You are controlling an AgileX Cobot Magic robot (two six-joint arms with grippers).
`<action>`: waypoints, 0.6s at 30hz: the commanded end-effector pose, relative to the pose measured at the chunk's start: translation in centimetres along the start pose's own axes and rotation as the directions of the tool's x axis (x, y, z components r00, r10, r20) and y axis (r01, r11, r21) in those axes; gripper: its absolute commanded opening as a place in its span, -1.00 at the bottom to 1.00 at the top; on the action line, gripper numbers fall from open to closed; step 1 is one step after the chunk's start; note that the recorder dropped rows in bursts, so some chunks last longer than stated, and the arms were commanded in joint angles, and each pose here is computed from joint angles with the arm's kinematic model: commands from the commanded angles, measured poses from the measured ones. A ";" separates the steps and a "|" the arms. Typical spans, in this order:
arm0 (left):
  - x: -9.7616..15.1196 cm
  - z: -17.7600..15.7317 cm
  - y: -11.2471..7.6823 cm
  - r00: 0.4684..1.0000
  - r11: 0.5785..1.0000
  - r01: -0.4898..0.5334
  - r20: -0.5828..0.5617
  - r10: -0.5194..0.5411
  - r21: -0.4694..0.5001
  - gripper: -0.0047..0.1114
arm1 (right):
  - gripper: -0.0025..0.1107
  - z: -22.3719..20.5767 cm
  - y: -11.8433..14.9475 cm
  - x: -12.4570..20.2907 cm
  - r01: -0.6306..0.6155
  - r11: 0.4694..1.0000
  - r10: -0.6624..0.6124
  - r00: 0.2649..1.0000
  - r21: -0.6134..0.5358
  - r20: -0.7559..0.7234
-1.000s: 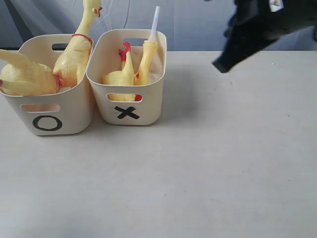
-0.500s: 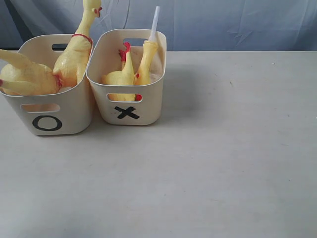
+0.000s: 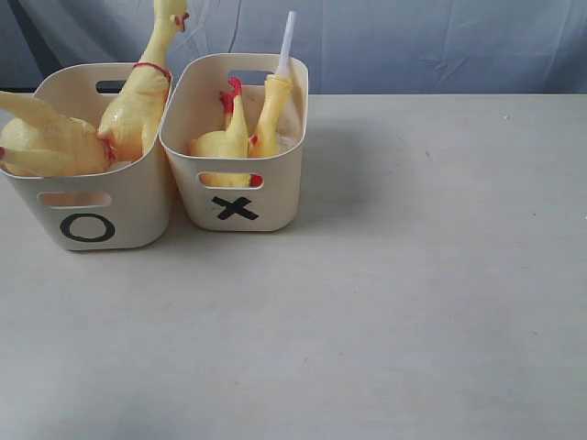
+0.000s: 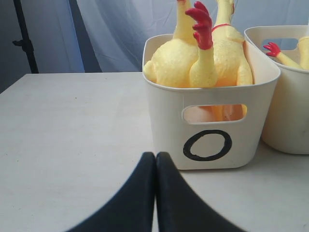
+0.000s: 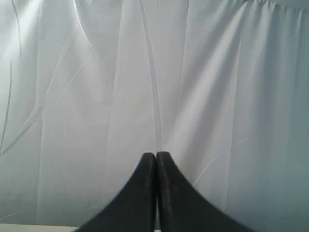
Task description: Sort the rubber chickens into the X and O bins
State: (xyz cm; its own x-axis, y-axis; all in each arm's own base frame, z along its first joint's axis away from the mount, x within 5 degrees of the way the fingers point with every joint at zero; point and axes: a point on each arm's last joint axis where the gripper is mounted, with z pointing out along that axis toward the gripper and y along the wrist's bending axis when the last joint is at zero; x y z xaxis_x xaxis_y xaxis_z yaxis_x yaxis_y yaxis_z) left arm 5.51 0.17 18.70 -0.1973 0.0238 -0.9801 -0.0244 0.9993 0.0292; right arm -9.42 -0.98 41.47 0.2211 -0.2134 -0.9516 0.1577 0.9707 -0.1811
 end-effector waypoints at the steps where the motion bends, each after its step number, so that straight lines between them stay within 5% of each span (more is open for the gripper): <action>1: -0.2 -0.1 0.0 1.000 1.000 0.008 0.016 -0.008 0.006 -0.92 | -0.96 2.6 2.1 3.4 -0.074 0.993 0.063 0.991 -0.090 -0.122; 7: -0.2 -0.1 0.0 1.000 1.000 0.008 0.016 -0.008 0.006 -0.92 | -0.96 8.6 5.1 14.2 -0.101 0.989 0.084 0.985 -0.107 -0.149; 10: -0.2 -0.1 0.0 1.000 1.000 0.008 0.016 -0.008 0.006 -0.92 | -0.96 9.1 6.7 21.2 -0.198 0.975 0.159 0.939 -0.101 -0.305; 18: -0.2 -0.1 0.0 1.000 1.000 0.008 0.016 -0.008 0.006 -0.92 | -0.96 8.5 7.3 24.9 -0.134 0.984 0.068 0.896 -0.120 -0.440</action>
State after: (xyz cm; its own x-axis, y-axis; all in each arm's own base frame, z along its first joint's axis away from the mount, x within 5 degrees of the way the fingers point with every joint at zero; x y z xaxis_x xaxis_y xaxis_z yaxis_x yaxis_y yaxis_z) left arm 5.52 0.17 18.72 -0.1954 0.0239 -0.9804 -0.0245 0.9993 0.0292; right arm 5.53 -0.05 19.12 -0.1748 -0.0303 -0.9841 0.0090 0.9994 -0.0323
